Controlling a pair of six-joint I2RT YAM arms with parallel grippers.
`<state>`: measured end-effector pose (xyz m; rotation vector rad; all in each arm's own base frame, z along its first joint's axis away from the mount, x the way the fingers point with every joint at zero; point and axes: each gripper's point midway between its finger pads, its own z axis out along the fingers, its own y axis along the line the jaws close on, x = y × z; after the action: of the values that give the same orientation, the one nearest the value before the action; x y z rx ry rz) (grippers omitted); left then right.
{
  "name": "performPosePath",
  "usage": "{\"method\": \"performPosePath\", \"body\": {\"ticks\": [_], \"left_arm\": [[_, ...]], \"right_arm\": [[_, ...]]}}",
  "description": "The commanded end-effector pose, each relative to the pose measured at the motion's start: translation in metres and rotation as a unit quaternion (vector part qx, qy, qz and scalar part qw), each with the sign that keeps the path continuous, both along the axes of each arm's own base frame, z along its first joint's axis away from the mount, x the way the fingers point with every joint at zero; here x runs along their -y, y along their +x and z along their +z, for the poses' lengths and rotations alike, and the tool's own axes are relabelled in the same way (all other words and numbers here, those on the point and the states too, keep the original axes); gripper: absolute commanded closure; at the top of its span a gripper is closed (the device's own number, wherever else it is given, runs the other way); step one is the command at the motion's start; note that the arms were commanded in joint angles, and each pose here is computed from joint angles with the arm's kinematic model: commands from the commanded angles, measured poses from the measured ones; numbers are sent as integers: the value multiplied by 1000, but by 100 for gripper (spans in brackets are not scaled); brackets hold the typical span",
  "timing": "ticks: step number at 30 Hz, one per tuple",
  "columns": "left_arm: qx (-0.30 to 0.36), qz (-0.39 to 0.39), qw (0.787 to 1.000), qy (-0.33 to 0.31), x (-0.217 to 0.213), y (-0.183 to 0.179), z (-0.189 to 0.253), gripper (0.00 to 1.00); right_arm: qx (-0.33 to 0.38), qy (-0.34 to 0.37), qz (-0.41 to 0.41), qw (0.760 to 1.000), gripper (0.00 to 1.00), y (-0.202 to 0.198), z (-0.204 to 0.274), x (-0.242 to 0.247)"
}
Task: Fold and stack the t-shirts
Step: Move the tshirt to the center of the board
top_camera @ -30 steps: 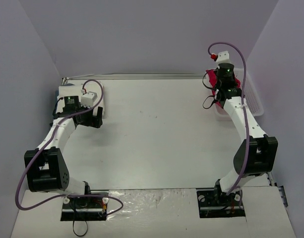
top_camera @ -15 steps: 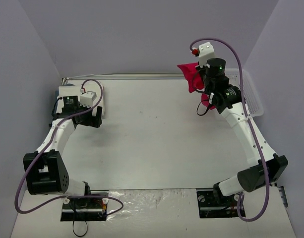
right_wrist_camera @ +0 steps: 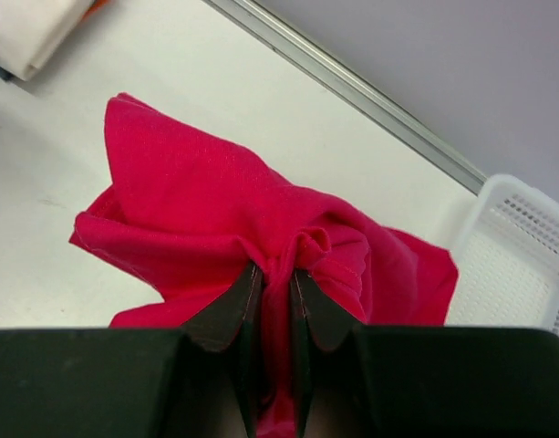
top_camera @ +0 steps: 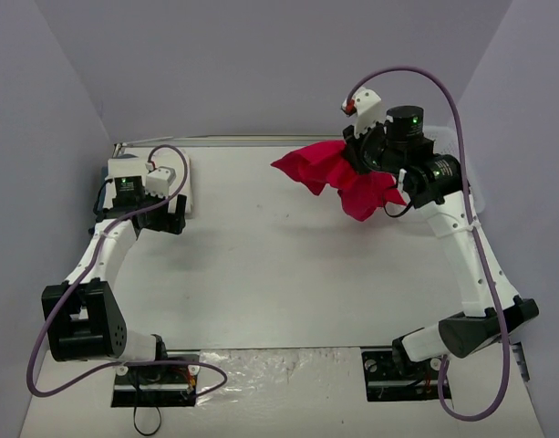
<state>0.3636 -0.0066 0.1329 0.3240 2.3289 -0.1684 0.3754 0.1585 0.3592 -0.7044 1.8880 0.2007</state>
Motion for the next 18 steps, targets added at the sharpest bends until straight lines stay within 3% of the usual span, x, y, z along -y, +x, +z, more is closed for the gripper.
{"method": "performPosePath", "body": {"ticks": [1, 5, 7, 8, 9, 12, 18], "left_arm": [[30, 3, 1000, 8, -6, 2, 20, 6], [33, 6, 999, 9, -8, 2, 21, 6], [34, 7, 999, 9, -9, 2, 21, 6], [35, 7, 999, 10, -9, 2, 21, 6], [35, 7, 999, 9, -9, 2, 22, 6], [38, 9, 999, 11, -10, 2, 22, 6], [40, -5, 999, 1, -4, 1, 23, 6]], "right_arm": [[32, 56, 62, 996, 100, -17, 45, -24], [-25, 59, 107, 992, 100, -26, 10, -40], [-53, 46, 150, 986, 53, -36, -12, -49], [-87, 29, 156, 984, 37, -39, -36, -50], [-104, 18, 161, 981, 29, -42, -49, -51], [-143, -33, 161, 976, 19, -44, -89, -47], [-172, -75, 130, 974, 19, -44, -128, -30]]}}
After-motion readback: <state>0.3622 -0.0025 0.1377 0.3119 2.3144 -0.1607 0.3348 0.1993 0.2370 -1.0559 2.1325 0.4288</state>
